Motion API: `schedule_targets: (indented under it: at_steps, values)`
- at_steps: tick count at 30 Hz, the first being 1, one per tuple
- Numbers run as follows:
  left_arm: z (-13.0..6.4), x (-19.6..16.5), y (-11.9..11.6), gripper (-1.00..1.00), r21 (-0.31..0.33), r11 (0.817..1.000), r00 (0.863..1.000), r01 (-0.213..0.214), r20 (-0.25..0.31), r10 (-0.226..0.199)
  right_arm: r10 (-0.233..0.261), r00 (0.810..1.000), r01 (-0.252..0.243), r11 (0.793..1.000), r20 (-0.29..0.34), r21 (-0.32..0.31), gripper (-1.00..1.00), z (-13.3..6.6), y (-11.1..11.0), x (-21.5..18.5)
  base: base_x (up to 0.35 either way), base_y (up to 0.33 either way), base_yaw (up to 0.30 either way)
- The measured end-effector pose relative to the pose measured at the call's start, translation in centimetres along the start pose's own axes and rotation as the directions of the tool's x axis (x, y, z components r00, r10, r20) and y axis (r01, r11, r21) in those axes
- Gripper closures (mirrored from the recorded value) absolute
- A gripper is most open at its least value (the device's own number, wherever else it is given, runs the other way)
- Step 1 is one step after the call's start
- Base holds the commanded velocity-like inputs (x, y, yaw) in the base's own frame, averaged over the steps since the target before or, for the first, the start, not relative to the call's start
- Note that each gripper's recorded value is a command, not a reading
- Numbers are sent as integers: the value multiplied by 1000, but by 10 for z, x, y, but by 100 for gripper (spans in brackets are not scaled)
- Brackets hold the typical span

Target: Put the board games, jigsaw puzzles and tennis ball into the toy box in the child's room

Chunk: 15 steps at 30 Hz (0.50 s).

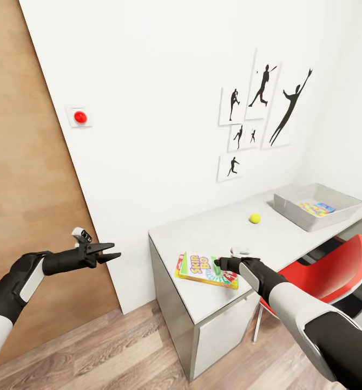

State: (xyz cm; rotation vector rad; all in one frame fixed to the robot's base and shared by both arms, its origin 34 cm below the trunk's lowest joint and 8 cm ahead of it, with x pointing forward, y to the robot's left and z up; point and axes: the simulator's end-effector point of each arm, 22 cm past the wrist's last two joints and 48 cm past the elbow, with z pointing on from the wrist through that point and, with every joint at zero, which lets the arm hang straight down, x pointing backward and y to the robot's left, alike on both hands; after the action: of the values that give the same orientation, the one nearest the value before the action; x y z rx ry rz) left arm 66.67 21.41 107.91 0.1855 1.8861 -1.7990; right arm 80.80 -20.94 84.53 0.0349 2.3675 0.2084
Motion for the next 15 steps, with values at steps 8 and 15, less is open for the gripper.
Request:
schedule_targets:
  at_steps: [8,15]
  values:
    - [10,3,-2,-100,21,1000,1000,6,-2,-6,4,1000,-4,1000,5,23,-100,-2,-19,-3,0,-39,0]
    - [11,3,-2,-100,24,1000,1000,5,-1,-5,4,1000,-5,1000,6,26,-100,-2,-21,-3,0,-48,0]
